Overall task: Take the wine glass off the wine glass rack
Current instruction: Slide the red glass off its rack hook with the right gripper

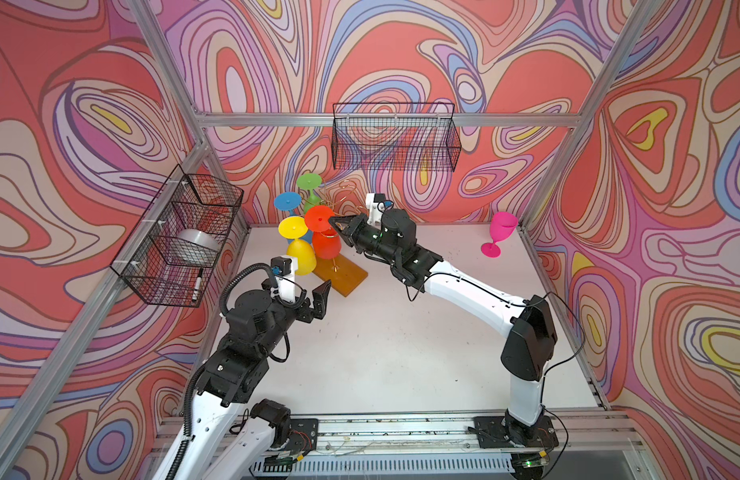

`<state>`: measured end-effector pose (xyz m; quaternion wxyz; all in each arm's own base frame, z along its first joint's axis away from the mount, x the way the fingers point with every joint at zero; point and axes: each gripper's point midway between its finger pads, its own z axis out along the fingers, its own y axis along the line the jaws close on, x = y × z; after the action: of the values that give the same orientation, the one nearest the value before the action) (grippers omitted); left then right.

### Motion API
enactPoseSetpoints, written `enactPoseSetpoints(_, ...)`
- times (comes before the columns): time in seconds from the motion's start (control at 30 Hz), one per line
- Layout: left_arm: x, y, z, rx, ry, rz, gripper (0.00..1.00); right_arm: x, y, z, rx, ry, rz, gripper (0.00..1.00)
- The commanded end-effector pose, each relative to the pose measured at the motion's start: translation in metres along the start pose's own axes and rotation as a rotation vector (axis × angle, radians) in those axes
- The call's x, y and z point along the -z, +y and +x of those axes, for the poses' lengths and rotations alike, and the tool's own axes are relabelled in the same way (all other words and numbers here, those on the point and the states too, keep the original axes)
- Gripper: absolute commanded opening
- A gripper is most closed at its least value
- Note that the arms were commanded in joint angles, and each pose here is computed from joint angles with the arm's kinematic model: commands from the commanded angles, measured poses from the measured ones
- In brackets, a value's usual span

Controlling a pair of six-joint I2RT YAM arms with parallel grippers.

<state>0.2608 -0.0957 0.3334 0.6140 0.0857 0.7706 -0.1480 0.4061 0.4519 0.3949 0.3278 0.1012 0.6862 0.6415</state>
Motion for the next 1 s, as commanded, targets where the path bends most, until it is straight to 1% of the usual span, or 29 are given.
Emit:
enactPoseSetpoints(0.0,0.003,0.000,0.002,0.004,0.006,0.004,0.96,-0.006,-0.001,-0.004,0.005,-0.032,0.010,0.00)
enactPoseSetpoints(0.47,0.001,0.000,0.003,0.000,0.012,0.007,0.96,-0.002,-0.014,-0.028,-0.051,-0.113,0.029,0.00)
enactPoseSetpoints(0.73,-0.001,0.000,0.005,0.001,0.021,0.004,0.96,0.014,-0.018,-0.048,-0.060,-0.175,0.034,0.00)
enactPoseSetpoints(0.97,-0.002,-0.001,0.006,0.000,0.026,0.009,0.96,0.029,-0.018,-0.054,-0.062,-0.204,0.035,0.00)
